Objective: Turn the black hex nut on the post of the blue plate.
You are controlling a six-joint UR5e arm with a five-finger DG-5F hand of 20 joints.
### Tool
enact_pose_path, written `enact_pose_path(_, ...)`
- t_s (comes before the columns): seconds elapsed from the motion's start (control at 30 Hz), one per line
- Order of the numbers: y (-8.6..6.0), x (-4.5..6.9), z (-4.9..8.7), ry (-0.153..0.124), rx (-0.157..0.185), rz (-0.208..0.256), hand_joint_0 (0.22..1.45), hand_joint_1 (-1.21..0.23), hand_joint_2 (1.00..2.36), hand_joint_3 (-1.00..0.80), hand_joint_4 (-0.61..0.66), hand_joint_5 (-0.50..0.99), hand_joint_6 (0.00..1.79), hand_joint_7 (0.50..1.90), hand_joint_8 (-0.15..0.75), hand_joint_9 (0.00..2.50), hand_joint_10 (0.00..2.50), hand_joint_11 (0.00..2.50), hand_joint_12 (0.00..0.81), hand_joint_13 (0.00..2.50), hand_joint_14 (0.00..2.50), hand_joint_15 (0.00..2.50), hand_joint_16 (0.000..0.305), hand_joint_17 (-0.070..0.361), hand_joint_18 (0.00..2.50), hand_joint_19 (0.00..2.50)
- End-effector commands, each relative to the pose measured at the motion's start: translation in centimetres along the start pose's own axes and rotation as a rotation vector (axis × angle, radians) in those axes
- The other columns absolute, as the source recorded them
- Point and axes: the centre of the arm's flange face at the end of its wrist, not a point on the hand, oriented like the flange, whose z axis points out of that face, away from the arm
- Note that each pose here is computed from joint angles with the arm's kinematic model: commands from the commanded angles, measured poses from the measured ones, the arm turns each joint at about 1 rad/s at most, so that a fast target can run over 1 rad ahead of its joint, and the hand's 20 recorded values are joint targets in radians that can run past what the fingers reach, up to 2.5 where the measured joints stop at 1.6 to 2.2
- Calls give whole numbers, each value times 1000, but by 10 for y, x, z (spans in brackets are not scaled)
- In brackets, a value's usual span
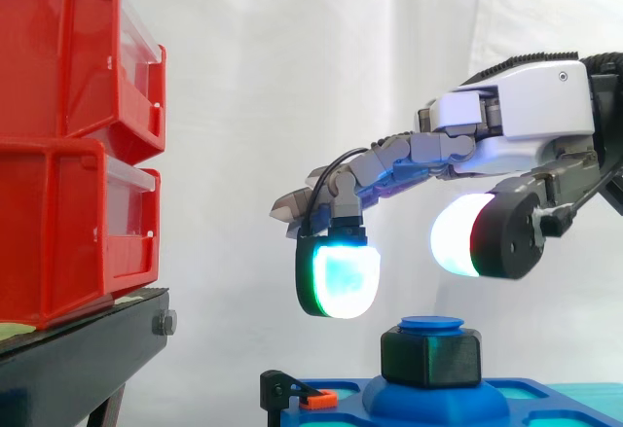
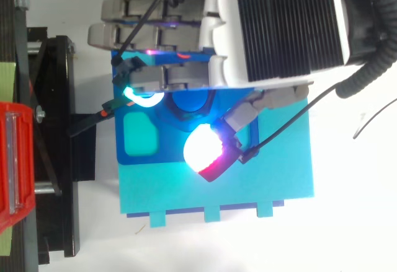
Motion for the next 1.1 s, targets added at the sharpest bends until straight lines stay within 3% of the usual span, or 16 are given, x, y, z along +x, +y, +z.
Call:
enact_pose_path(0.0,8,-1,4,0,1,-4,437,-424,1000,-500,180,-215,502,1025,218,135,0,0,365,241,0,52,55,125,5,8)
enact_pose_path(0.43,17,12,5,10,20,-5,441,-457,1000,-500,183,-206,502,1070,216,132,0,0,360,236,0,43,55,124,9,10)
enact_pose_path(0.67,17,14,4,19,21,-7,450,-609,1000,-500,180,-212,502,1075,211,130,0,0,355,239,2,40,54,122,18,0)
enact_pose_path(0.77,16,23,2,31,22,-6,460,-650,1000,-500,171,-213,502,1077,206,127,0,0,352,239,2,41,53,120,21,0)
enact_pose_path(1.07,11,23,1,24,30,-11,472,-695,1000,-500,166,-215,502,1086,201,118,0,0,348,232,2,44,52,118,19,0)
